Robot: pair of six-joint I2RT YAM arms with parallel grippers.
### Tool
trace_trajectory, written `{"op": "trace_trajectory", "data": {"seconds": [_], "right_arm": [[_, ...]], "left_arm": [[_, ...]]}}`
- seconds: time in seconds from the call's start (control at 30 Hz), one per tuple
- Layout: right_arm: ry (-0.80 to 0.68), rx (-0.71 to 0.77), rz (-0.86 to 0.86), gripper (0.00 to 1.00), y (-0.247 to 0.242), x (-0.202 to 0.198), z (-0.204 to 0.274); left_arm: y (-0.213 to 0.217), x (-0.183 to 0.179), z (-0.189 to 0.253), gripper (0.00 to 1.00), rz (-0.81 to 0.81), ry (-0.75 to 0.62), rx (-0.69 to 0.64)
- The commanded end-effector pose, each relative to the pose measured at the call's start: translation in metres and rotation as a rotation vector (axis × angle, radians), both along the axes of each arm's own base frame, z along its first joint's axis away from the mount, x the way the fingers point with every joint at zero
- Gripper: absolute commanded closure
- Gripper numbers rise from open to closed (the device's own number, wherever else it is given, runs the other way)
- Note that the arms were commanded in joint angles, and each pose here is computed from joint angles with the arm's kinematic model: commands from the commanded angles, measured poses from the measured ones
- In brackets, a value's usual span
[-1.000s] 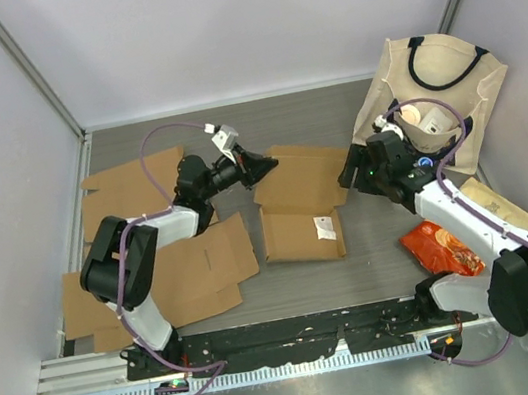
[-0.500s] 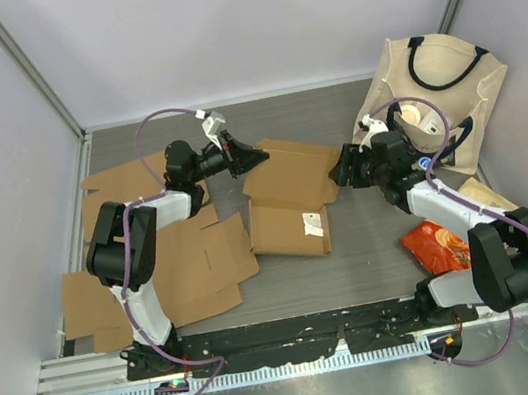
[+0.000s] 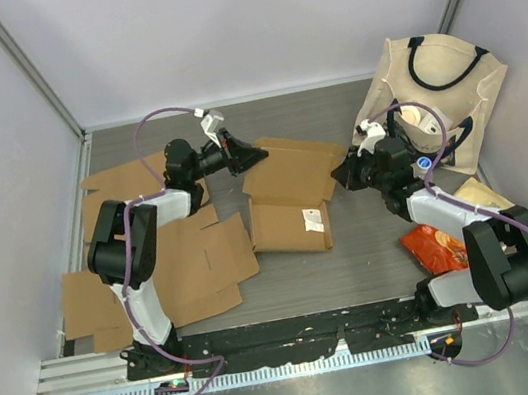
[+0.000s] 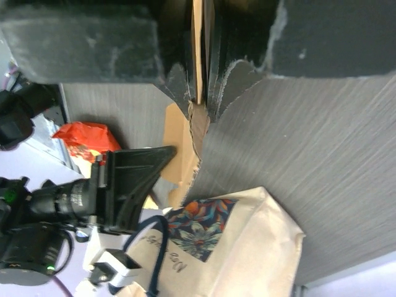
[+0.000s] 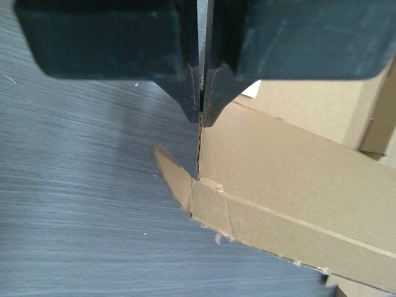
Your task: Fold the paper box
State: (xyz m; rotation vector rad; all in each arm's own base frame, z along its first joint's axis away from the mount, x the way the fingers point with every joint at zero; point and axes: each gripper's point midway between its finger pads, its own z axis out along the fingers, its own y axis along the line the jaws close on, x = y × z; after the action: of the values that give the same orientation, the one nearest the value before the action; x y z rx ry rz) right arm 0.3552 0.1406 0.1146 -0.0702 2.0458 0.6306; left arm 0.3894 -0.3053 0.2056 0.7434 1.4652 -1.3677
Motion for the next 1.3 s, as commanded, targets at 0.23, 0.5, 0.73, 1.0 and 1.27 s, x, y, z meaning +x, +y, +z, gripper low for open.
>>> {"op": "trace_trajectory", "data": {"seconds": [0.23, 0.5, 0.73, 1.0, 1.27], "right_arm": [[-0.221, -0.036, -0.123, 0.99, -0.021, 0.021, 0.041], [-0.257, -0.057, -0.119, 0.99, -0.022, 0.029, 0.055], [-0.289, -0.130, -0.243, 0.99, -0.028, 0.042, 0.066], [-0.373, -0.160, -0.599, 0.99, -0.040, 0.054, 0.091], [-0.386, -0.146, -0.829, 0.99, -0.048, 0.053, 0.075]], "left_arm": [[0.025, 0.032, -0.004, 0.58, 0.320, 0.019, 0.066], [0.011, 0.033, -0.005, 0.73, 0.347, -0.018, 0.115], [0.007, 0.060, -0.006, 1.00, 0.609, -0.058, 0.235], [0.019, 0.087, 0.008, 1.00, 0.911, -0.051, 0.183], [0.012, 0.078, -0.007, 1.00, 1.009, -0.045, 0.128]]}}
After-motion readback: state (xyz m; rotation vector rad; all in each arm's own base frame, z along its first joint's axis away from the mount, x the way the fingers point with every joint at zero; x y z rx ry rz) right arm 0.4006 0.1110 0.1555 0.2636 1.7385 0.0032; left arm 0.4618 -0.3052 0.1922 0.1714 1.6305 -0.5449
